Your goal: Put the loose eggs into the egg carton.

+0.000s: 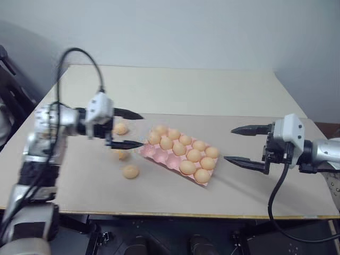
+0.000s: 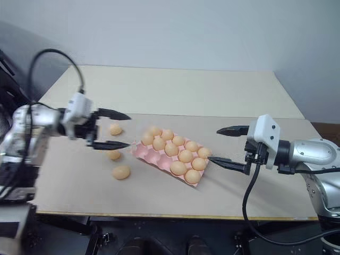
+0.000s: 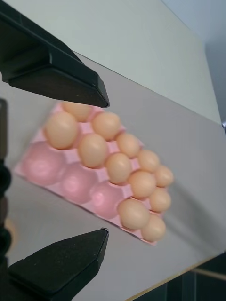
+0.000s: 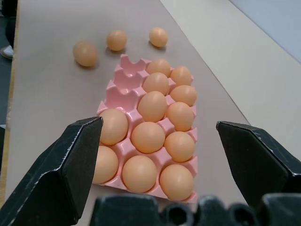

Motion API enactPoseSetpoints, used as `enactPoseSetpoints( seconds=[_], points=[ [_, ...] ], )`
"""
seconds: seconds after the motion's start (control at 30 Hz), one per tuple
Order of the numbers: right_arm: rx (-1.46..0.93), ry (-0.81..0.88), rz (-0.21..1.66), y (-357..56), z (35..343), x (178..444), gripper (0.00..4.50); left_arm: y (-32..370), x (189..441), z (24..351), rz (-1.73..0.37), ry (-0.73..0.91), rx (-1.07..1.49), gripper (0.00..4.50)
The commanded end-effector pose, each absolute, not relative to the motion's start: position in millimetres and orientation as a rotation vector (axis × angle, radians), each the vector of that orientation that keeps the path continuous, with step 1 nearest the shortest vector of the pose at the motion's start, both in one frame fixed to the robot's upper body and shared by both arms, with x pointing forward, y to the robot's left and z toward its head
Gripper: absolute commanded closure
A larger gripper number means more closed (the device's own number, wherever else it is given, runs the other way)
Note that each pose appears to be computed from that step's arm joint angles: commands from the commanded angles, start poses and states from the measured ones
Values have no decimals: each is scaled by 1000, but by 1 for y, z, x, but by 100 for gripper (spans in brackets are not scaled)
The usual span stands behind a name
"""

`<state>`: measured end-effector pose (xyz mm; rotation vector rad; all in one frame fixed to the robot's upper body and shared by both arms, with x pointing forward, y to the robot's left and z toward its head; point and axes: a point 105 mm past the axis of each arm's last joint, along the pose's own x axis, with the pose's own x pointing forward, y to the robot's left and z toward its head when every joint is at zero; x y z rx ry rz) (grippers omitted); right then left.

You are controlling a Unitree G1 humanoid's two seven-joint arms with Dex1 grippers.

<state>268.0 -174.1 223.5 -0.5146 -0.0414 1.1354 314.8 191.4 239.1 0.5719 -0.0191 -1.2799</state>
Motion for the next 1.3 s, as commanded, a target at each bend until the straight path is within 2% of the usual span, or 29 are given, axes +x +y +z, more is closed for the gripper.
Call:
enactPoseSetpoints(
  seconds=[0.03,0.17,0.27,0.43,0.57,0.73,1.0,1.13,1.3],
  points=[
    [-531,-70,1183,-173,232,262,0,226,297,249,-1212,-23,575,4],
    [-497,-29,1229,-180,231,259,0,275,260,238,-1135,61,519,4],
    [-497,-12,1247,-185,229,257,0,291,247,233,-1063,86,492,4],
    [-508,11,1239,-190,227,258,0,299,227,220,-966,106,453,4],
    [-519,18,1245,-190,226,260,0,291,225,213,-969,111,434,4],
    [-524,14,1251,-189,229,261,0,276,233,211,-1009,102,443,4],
    [-528,1,1241,-185,231,261,0,225,273,190,-1210,165,673,4],
    [-548,-12,1207,-185,232,263,0,194,296,167,-1277,252,773,4],
    [-555,-22,1182,-185,234,258,0,177,307,143,-1331,319,845,4]
  ],
)
